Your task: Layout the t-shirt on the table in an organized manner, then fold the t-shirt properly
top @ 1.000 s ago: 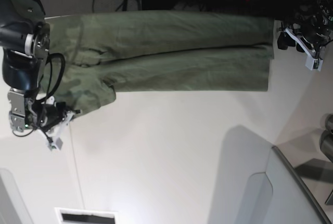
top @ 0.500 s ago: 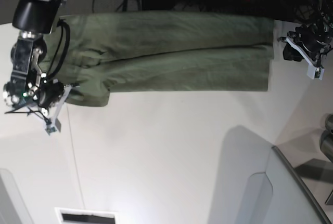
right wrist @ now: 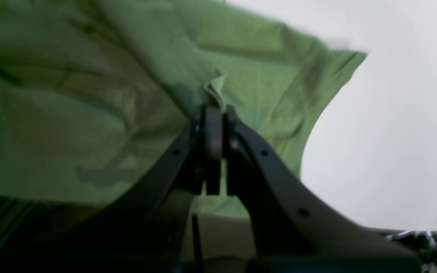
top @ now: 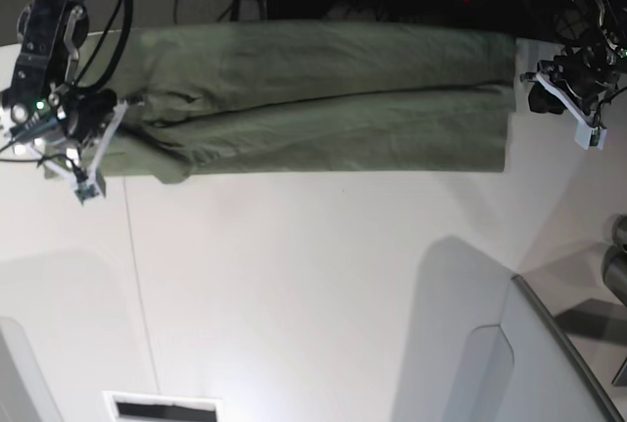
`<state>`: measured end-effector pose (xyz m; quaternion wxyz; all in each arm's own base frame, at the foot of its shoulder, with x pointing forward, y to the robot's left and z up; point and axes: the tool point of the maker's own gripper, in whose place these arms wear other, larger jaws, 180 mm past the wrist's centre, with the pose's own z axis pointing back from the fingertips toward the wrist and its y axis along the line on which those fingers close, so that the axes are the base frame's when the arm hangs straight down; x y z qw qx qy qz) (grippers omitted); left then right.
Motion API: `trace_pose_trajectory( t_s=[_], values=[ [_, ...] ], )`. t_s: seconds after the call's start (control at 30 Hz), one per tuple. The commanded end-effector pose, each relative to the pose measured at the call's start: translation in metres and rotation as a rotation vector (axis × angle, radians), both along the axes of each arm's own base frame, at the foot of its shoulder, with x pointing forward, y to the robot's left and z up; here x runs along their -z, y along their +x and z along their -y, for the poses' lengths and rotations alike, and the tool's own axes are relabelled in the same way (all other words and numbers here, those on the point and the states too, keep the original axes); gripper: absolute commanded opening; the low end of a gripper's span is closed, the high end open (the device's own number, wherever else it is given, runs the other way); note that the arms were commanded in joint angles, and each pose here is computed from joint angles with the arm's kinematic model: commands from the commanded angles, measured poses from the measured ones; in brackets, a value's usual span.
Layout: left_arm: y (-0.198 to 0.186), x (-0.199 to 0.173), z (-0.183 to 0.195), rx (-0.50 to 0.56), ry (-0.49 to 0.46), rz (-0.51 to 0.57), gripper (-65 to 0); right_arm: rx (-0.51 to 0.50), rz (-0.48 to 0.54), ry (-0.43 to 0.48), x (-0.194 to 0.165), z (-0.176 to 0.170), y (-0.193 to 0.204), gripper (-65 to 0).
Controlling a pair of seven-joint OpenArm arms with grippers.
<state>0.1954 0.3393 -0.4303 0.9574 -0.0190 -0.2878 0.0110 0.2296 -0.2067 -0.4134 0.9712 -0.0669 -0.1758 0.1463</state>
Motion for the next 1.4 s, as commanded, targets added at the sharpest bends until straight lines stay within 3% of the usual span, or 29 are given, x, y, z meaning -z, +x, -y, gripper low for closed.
trace_pose_trajectory(
  t_s=[0.0, 0.53, 1.37],
  values=[
    [0.009, -0.013, -0.008, 0.004, 0.025, 0.039, -48.1, -0.003, 0.038, -0.012, -0.010, 0.003, 0.005, -65.0],
    [0.015, -0.015, -0.009, 0.004, 0.027, 0.051, -48.2, 0.000, -0.074, 0.021, 0.014, -0.013, -0.056, -65.0],
    [0.014, -0.015, -0.009, 0.003, 0.026, 0.050, -48.2, 0.001, -0.125, 0.037, 0.024, -0.020, -0.077, -65.0]
  ],
)
